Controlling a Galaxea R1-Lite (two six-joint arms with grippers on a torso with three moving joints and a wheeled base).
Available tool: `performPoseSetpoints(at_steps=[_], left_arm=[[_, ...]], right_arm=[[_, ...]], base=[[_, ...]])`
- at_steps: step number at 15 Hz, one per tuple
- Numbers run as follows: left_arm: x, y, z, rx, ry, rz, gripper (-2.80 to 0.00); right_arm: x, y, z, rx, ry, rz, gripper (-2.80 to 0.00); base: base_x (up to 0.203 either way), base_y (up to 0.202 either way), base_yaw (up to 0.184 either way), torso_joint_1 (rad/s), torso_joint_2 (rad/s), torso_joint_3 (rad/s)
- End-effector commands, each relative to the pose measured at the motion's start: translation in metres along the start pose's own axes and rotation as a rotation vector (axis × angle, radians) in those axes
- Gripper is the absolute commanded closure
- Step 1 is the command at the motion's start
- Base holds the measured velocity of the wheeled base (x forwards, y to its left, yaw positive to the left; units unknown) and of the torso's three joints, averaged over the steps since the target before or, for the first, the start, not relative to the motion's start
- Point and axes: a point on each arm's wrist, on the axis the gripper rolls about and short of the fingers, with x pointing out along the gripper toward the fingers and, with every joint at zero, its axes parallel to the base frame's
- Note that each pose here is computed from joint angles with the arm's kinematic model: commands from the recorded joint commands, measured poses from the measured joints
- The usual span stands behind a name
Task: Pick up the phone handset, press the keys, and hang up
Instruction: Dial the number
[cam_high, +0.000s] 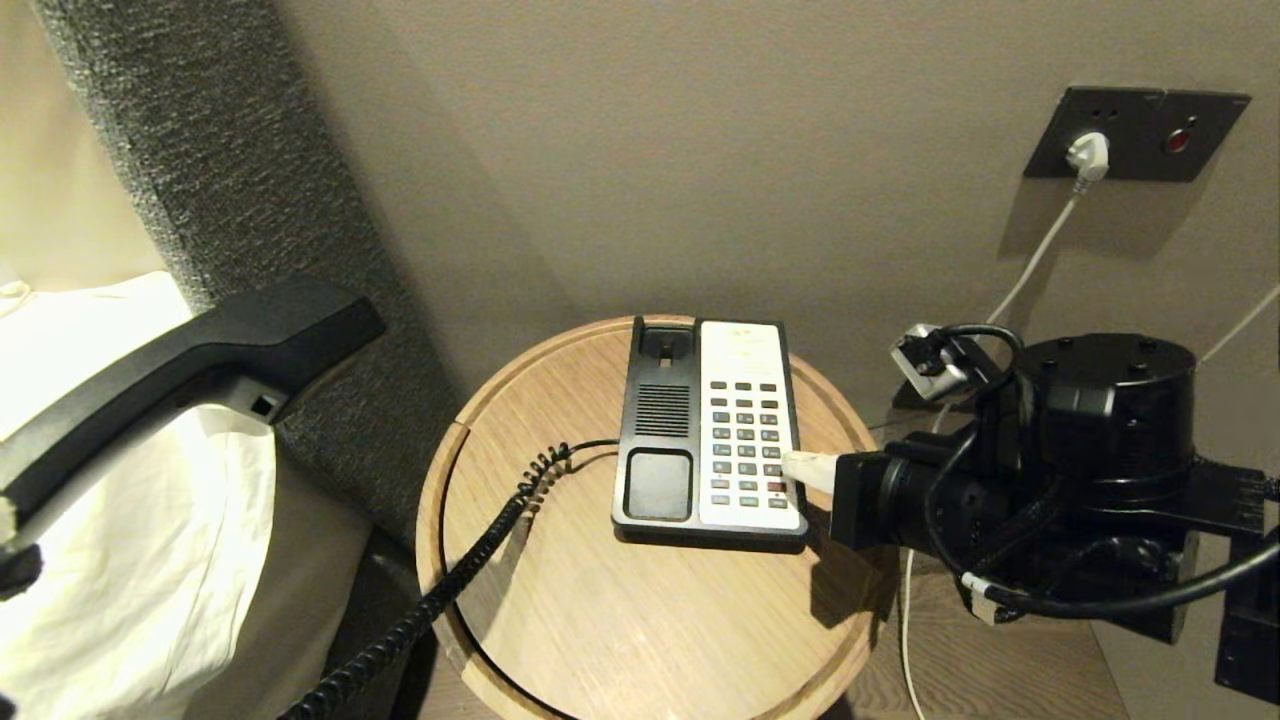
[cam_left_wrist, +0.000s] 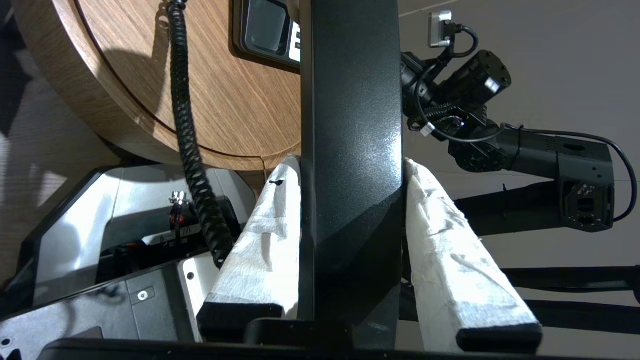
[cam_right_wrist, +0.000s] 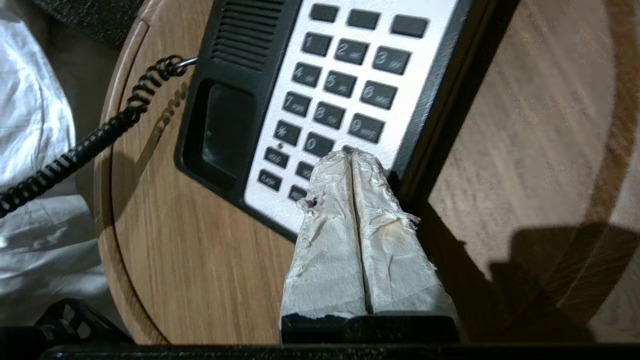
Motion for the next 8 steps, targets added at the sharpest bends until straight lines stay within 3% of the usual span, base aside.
performPoseSetpoints(at_steps=[1,8], left_arm=[[0.000,0.000,0.000,-0.005,0.001,0.004,0.00],[0.001,0.001,-0.001,-0.003,0.005,0.009,0.00]], right_arm=[[-0.002,0.003,0.000,0.000,-0.005,0.012,0.00],[-0.001,0.002,-0.012,-0.005,0.043,0.005,0.00]], base=[[0.000,0.000,0.000,0.000,0.00,0.000],[0.000,0.000,0.000,0.000,0.00,0.000]])
